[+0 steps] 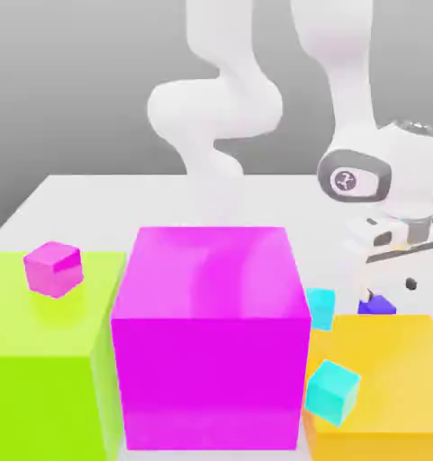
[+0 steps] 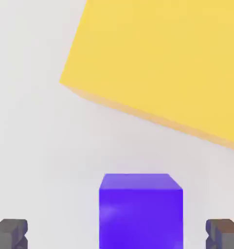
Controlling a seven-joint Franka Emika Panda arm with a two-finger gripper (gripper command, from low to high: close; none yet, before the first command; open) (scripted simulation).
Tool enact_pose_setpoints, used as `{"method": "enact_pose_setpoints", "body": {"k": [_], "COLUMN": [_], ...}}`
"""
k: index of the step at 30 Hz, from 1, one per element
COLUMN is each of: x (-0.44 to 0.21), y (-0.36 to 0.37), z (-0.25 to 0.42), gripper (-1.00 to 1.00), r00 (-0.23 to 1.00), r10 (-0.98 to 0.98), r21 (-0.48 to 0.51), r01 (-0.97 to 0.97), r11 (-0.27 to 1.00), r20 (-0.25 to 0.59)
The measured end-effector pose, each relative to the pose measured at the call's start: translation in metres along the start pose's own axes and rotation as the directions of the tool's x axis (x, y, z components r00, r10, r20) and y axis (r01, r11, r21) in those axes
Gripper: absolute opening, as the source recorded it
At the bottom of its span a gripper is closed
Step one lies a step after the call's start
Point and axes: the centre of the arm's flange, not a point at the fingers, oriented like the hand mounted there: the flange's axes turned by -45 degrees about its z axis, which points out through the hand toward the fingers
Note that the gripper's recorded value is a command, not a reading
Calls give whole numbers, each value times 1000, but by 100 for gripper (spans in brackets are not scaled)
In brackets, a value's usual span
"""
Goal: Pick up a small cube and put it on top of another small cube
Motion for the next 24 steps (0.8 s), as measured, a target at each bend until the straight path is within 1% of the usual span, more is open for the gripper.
{"method": "enact_pose_setpoints", "body": {"k": [6, 7, 14, 24], "x": [-5, -6, -6, 0], "y": [7, 9, 9, 0], "z": [32, 37, 38, -9], "gripper": [0, -100, -100, -100], "r00": [1000, 1000, 1000, 1000], "r10": [-3, -4, -4, -1], "r21": [-17, -22, -22, 1], "r01": [3, 4, 5, 1], "r11": [1000, 1000, 1000, 1000], "r20": [6, 7, 6, -2]}}
